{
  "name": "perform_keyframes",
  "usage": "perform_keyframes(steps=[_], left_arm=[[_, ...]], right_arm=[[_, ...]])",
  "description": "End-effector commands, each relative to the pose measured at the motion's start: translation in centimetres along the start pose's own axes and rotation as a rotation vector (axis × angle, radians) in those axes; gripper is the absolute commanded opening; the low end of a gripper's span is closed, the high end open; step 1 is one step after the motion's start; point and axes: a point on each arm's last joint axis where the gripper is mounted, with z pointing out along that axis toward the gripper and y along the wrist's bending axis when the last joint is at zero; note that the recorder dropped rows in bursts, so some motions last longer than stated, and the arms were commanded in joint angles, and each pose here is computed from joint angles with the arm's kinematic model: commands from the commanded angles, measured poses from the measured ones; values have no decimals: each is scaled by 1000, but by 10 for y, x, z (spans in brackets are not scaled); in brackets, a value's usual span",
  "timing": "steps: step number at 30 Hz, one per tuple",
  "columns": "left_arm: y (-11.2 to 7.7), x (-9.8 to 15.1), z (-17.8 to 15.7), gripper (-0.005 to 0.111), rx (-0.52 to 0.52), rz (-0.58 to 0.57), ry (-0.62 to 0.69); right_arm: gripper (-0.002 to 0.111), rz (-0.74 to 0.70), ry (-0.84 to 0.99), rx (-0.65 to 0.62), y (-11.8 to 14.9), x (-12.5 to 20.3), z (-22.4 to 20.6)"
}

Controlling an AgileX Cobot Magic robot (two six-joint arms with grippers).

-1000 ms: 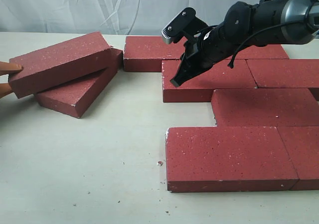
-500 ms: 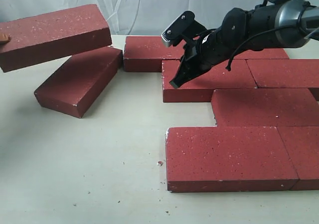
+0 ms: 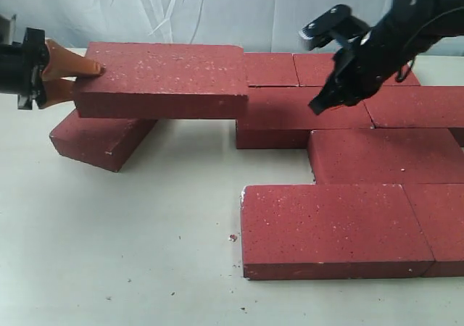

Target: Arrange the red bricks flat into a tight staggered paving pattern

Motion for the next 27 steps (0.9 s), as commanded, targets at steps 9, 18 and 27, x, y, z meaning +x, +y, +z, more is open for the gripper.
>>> perform_keyframes(steps=[9,18,27], left_arm=[[-22,34,75,0,147,-21,106],[3,47,86,0,137,-107,122],[26,41,85,0,-100,-92,43]], right_arm=[[-1,178,-5,-18,-23,18,-15],[-1,183,-31,-1,-25,17,-14],[-1,183,-31,-1,-25,17,-14]])
